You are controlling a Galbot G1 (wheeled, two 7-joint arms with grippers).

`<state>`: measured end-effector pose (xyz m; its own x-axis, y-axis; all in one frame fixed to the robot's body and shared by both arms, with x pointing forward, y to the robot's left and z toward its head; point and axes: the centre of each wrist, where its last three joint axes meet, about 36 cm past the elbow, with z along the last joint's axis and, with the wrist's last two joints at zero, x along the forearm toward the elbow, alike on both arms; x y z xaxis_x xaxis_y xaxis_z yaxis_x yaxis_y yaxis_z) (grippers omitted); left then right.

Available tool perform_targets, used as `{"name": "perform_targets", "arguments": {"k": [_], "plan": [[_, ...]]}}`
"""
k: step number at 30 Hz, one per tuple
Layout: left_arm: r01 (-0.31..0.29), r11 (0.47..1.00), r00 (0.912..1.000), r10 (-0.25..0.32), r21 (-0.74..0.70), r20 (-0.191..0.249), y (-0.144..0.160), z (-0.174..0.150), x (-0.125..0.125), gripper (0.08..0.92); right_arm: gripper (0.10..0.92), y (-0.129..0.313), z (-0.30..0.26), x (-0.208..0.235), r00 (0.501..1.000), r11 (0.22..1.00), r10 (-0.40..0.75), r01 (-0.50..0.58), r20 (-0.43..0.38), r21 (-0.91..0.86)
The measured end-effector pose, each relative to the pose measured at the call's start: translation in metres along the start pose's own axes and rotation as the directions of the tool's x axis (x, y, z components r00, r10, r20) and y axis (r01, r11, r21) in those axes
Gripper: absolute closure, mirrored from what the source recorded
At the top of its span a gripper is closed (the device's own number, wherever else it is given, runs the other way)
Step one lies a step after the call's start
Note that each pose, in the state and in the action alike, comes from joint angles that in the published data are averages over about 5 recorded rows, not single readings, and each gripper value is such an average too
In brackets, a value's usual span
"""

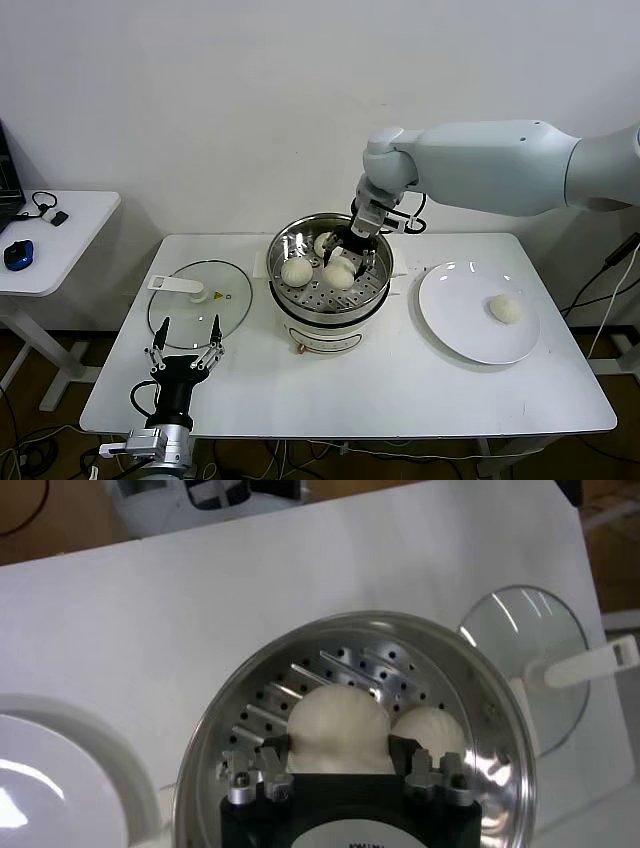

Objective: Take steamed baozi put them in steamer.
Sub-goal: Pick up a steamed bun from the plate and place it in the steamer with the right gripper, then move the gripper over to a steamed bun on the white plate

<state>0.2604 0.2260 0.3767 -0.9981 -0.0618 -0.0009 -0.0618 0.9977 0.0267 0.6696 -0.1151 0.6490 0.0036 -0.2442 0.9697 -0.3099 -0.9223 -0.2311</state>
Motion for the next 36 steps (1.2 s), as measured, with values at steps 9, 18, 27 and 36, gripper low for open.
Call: {"name": "perform_targets", "arguments": {"k": [9, 18, 27, 36], "plan": [[0.016, 1.0, 0.9999, -0.016, 0.004, 0.004, 0.006, -0.001, -0.001, 0.177, 0.339, -0.011, -0.001, -0.029, 0.998, 0.997, -0.05, 0.048, 0.039, 0.057], [0.024, 1.0, 0.9997, -0.024, 0.011, 0.006, 0.008, -0.001, 0.0, 0.177, 0.319, -0.021, 0.0, -0.039, 0.996, 0.993, -0.081, 0.077, 0.041, 0.087], [0.024, 1.0, 0.9997, -0.024, 0.01, 0.007, 0.008, -0.001, -0.001, 0.177, 0.202, -0.027, 0.001, -0.038, 0.997, 0.994, -0.062, 0.057, 0.046, 0.091], [0.015, 1.0, 0.9999, -0.015, 0.009, 0.007, 0.007, -0.003, 0.0, 0.177, 0.2, -0.02, 0.007, -0.016, 0.998, 0.997, -0.052, 0.05, 0.033, 0.055]]}}
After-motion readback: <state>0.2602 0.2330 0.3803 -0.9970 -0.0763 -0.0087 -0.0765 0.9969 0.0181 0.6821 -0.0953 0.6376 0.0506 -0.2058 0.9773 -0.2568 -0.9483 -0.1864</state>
